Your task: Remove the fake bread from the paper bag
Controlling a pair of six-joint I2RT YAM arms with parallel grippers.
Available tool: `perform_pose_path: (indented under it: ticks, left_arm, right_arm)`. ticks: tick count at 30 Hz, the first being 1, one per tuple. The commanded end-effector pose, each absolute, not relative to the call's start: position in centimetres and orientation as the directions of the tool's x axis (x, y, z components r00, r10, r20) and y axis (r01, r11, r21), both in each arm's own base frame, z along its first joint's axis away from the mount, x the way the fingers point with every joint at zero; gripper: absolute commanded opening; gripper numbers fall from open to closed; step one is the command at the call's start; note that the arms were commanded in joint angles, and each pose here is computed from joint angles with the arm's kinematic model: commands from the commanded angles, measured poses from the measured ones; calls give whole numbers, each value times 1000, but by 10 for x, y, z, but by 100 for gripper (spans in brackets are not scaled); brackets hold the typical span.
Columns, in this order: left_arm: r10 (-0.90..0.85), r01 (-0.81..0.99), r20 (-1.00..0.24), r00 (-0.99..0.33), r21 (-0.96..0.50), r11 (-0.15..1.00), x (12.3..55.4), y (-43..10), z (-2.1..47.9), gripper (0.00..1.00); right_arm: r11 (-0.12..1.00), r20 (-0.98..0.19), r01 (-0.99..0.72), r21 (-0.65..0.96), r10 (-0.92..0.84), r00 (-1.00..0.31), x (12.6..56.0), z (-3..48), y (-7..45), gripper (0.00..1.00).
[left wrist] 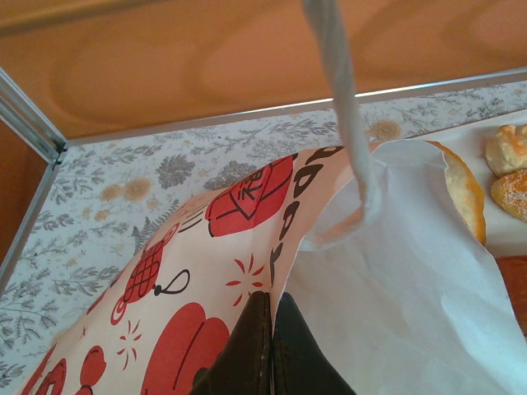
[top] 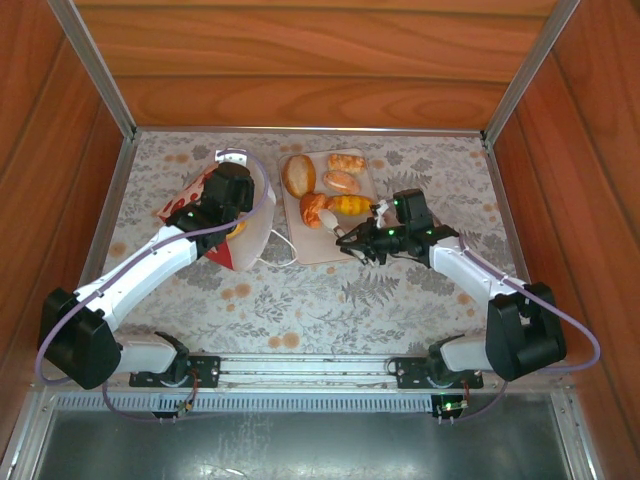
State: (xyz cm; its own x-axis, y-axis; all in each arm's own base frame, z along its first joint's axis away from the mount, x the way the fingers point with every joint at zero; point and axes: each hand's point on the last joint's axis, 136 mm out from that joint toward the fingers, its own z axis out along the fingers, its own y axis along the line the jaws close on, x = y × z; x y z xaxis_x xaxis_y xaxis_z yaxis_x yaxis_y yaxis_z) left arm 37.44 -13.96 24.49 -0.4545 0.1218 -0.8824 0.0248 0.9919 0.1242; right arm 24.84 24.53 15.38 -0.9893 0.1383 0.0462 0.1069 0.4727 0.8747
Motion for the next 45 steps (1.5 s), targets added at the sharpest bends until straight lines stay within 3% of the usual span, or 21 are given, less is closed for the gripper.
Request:
perform_pose_path:
  ticks: [1, 19, 28, 39, 45]
  left_arm:
    - [98, 18, -897, -430, 100, 995, 376, -139, 258, 0]
    - [98, 19, -897, -432, 99, 995, 374, -138, 258, 0]
    - [98, 23, -894, -438, 98, 995, 376, -140, 256, 0]
    - [95, 25, -896, -435, 93, 995, 374, -140, 258, 0]
    - [93, 29, -895, -436, 89, 996, 375, -141, 258, 0]
  right_arm:
    - [426, 27, 58, 903, 77, -997, 237, 169, 250, 20]
    - [412, 80, 70, 908, -7, -997, 233, 152, 269, 20]
    - [459, 127, 123, 880, 21, -992, 237, 129, 267, 21]
    - [505, 153, 159, 848, 54, -987, 236, 121, 261, 42]
    - [526, 144, 158, 836, 68, -987, 234, 124, 256, 47]
